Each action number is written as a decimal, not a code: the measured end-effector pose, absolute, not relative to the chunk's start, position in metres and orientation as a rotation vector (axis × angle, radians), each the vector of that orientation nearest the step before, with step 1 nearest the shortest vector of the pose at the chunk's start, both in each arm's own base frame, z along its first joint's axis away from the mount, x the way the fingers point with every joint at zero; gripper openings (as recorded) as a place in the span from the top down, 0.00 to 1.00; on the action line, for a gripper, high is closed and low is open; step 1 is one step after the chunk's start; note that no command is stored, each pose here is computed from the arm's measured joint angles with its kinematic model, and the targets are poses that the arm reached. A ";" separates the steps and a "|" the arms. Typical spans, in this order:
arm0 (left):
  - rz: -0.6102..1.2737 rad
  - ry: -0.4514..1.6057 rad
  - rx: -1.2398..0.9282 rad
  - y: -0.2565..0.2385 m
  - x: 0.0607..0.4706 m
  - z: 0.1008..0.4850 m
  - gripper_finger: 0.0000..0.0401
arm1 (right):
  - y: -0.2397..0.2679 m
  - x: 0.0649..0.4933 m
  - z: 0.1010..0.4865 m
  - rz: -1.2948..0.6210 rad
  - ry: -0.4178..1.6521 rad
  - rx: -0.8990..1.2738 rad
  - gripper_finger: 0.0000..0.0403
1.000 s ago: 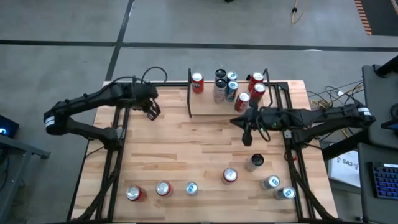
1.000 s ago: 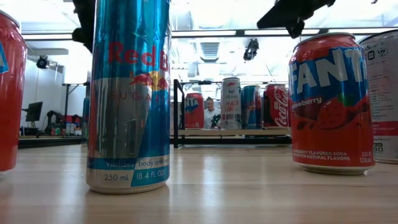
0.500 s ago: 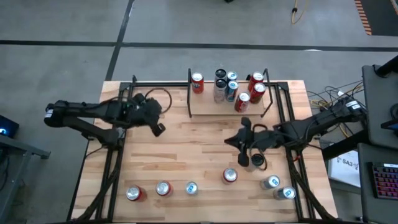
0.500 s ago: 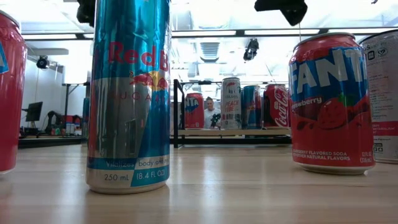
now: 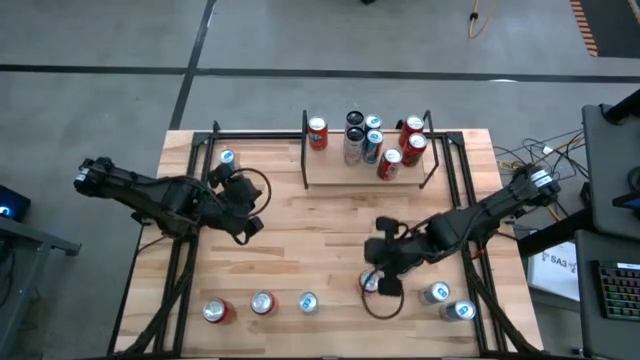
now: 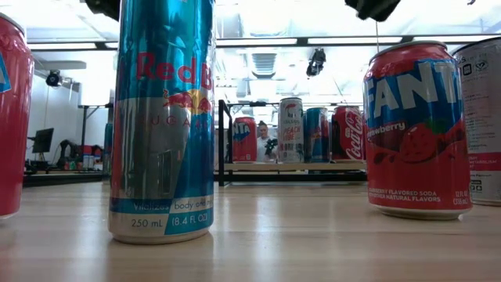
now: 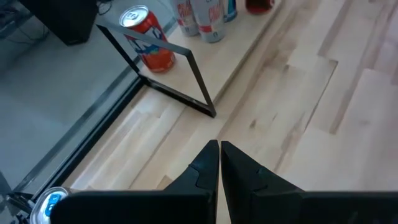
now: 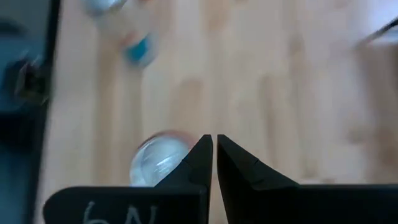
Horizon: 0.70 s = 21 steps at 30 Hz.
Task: Place canned beverage on shelf
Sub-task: Put the orange soda can on the shelf
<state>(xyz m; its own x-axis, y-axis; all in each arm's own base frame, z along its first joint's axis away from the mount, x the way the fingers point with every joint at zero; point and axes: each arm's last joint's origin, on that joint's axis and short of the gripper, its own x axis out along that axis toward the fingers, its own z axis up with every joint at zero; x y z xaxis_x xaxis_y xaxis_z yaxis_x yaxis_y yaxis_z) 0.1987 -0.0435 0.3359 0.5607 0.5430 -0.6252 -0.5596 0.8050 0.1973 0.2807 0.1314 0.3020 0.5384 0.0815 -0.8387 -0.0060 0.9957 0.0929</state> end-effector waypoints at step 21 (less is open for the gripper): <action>0.645 0.706 -0.048 -0.045 0.203 0.326 1.00 | 0.160 0.292 0.280 0.030 1.196 0.172 0.62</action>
<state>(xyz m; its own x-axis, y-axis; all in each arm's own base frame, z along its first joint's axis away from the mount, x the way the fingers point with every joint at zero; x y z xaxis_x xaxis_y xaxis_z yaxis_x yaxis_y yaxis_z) 0.2033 -0.0455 0.3257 0.5766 0.5349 -0.6176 -0.5661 0.8066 0.1701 0.2925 0.1603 0.2802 0.3676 0.1147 -0.9229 0.0676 0.9864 0.1495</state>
